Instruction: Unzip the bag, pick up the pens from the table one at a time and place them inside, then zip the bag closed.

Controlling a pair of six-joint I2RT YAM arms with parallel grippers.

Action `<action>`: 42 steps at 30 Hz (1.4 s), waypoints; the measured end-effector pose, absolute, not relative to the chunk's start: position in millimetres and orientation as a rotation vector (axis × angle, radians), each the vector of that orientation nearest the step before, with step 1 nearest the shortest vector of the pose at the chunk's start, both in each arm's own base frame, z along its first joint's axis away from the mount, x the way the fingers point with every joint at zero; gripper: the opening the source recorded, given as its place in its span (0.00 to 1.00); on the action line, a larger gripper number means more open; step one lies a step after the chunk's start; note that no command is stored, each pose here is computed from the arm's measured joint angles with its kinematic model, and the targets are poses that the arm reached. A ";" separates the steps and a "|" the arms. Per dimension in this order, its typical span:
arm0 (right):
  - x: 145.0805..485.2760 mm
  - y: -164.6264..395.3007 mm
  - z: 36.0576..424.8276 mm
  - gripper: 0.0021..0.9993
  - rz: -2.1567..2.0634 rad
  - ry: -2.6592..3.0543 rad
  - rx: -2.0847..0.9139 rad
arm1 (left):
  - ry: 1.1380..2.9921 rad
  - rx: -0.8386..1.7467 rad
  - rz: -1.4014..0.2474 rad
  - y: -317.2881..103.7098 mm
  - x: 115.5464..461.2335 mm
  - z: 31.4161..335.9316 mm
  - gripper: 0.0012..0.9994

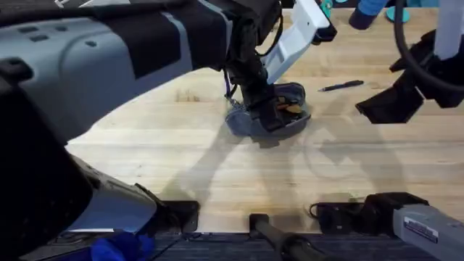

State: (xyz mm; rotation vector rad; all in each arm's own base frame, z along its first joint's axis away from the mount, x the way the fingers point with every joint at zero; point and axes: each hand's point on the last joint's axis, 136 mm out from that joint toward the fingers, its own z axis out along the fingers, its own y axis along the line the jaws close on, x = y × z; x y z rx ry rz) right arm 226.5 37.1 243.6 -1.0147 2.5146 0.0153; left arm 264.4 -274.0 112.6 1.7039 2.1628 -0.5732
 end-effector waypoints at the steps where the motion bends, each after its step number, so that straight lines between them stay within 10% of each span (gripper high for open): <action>1: 226.5 37.1 243.6 1.00 0.015 2.515 -1.015 | 2.163 1.704 -0.573 -274.1 264.4 112.7 1.00; 25: 211.5 36.4 237.7 1.00 0.046 2.575 -1.031 | 2.049 1.298 -0.248 -230.6 285.9 248.4 0.99; 42: 215.9 49.3 238.9 1.00 0.248 2.714 -0.522 | 2.376 0.761 -0.051 -88.0 306.7 253.5 0.99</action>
